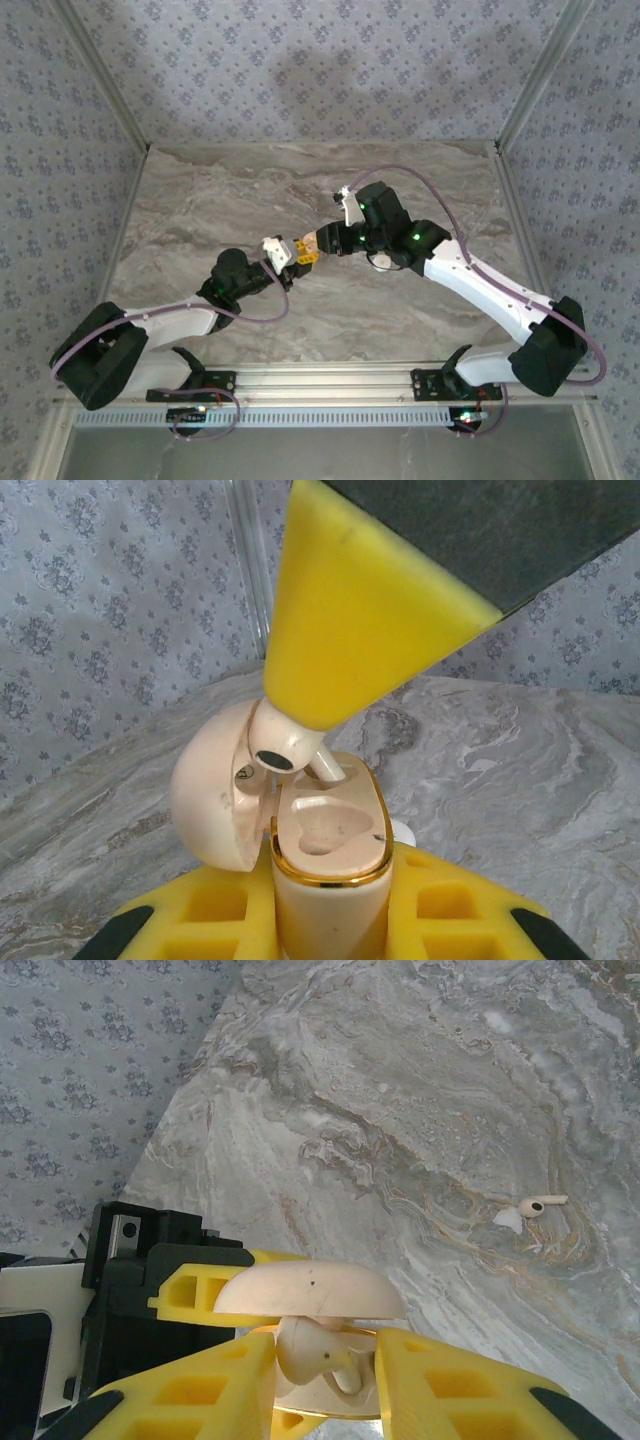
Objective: Insert the wireless bluetooth earbuds into the charging case
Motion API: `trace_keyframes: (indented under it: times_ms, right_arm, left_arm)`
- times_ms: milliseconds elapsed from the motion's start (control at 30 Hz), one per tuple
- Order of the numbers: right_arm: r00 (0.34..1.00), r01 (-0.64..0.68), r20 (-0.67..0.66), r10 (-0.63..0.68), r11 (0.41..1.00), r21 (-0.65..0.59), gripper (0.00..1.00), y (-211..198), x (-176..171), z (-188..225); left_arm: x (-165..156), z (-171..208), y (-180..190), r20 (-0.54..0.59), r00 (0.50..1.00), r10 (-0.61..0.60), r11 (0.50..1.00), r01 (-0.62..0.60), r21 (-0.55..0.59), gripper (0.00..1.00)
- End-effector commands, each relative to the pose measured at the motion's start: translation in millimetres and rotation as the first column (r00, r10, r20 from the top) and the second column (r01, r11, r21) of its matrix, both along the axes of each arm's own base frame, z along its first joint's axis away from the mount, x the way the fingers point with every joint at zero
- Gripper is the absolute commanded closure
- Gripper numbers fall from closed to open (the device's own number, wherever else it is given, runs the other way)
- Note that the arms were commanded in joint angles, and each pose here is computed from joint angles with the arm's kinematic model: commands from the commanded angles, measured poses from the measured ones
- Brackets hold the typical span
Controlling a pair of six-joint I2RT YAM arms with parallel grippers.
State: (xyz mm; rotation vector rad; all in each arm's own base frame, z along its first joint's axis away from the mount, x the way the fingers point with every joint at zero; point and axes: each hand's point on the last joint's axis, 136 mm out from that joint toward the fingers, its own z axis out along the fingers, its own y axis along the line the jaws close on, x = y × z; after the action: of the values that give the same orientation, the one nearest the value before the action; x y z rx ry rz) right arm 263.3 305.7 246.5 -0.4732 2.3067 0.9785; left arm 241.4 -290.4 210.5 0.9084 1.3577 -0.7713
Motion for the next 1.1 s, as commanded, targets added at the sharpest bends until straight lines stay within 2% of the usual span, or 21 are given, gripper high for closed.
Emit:
trace_keyframes:
  times_ms: [0, 533, 900, 1067]
  right_arm:
    - [1.0, -0.022, 0.011, 0.022, 0.999, 0.028, 0.67, 7.2, -0.7, 10.4]
    - [0.999, -0.046, 0.029, 0.046, 0.999, 0.002, 0.8, -11.0, -15.1, -1.2]
    - [0.994, -0.106, 0.037, 0.106, 0.994, 0.006, 0.8, -1.0, -17.5, -2.4]
    - [0.996, -0.075, 0.05, 0.078, 0.996, -0.055, 0.8, -10.9, -16.2, -6.4]
  left_arm:
    - [-0.3, 24.7, -2.8, 0.062, 0.998, -0.011, 0.999, 0.013, -0.037, 0.82]
    - [-0.1, 29.6, -2.4, 0.06, 0.998, -0.007, 0.998, 0.011, -0.062, 0.82]
    - [-2.6, 36.6, -3.9, 0.069, 0.997, -0.024, 0.996, 0.029, -0.08, 0.82]
    - [-2.6, 39.0, -3.2, 0.073, 0.997, -0.023, 0.996, 0.029, -0.084, 0.82]
